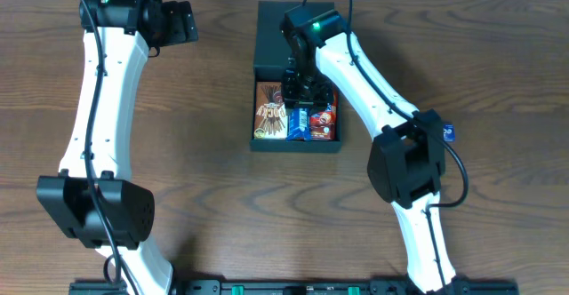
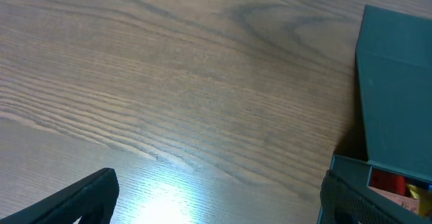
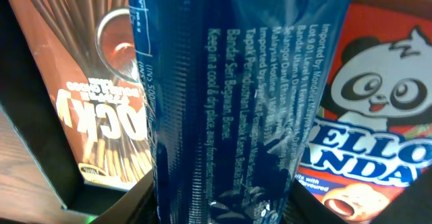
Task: Pack container
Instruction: 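Push the blue pack down into the box with the right gripper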
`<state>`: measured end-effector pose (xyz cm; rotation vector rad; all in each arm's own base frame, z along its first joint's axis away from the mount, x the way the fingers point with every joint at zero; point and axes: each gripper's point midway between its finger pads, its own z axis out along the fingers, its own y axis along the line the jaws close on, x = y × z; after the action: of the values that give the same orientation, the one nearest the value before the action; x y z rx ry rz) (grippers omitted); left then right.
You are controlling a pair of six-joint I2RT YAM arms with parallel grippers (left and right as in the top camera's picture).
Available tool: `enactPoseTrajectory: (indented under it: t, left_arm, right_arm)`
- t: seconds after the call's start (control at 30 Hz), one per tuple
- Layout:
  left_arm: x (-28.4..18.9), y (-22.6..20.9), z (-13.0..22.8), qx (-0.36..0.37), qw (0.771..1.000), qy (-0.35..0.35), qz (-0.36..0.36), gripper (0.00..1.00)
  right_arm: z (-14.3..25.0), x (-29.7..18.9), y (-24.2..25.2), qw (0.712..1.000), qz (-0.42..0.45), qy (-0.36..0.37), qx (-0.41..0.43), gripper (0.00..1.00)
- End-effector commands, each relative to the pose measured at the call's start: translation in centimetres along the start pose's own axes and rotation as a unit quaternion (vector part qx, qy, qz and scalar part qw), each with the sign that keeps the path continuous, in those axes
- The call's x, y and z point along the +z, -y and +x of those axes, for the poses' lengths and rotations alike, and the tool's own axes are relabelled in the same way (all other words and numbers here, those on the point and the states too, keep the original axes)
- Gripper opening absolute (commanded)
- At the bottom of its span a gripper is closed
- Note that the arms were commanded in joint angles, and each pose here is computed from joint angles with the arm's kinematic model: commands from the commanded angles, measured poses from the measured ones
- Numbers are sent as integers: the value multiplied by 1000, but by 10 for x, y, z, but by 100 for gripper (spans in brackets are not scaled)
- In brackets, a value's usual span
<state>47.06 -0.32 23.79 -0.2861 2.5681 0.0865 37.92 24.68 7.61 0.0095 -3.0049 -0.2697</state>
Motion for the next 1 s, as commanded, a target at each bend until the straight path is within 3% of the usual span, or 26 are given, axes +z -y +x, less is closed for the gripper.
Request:
enactPoseTrajectory:
  t: [0.0, 0.13, 0.33, 0.43, 0.57, 0.73, 0.97]
  left_arm:
    - [-1, -4, -4, 7, 1000, 5, -9, 97]
    - [-1, -4, -4, 7, 1000, 5, -9, 97]
    - [-1, -4, -4, 7, 1000, 6, -9, 97]
    - [-1, -4, -4, 7, 1000, 6, -8, 97]
    - [-1, -4, -4, 7, 1000, 6, -8, 97]
    - [-1, -4, -4, 7, 1000, 5, -9, 97]
    - [-1, -4, -4, 7, 1000, 5, -8, 97]
  right_arm:
    - [0, 4, -3, 1000, 2, 3, 4, 27]
    - [-4, 5, 0, 1000, 14, 15, 2, 32]
    - [-2, 6, -3, 1000, 16, 14, -5, 68]
    - [-1, 6, -3, 1000, 17, 12, -5, 75]
    - [0, 6, 1, 1000, 25, 10, -3, 76]
    - [2, -4, 15, 999, 39, 2, 11, 62]
    - [-13, -49, 20, 998, 32, 45, 6, 70]
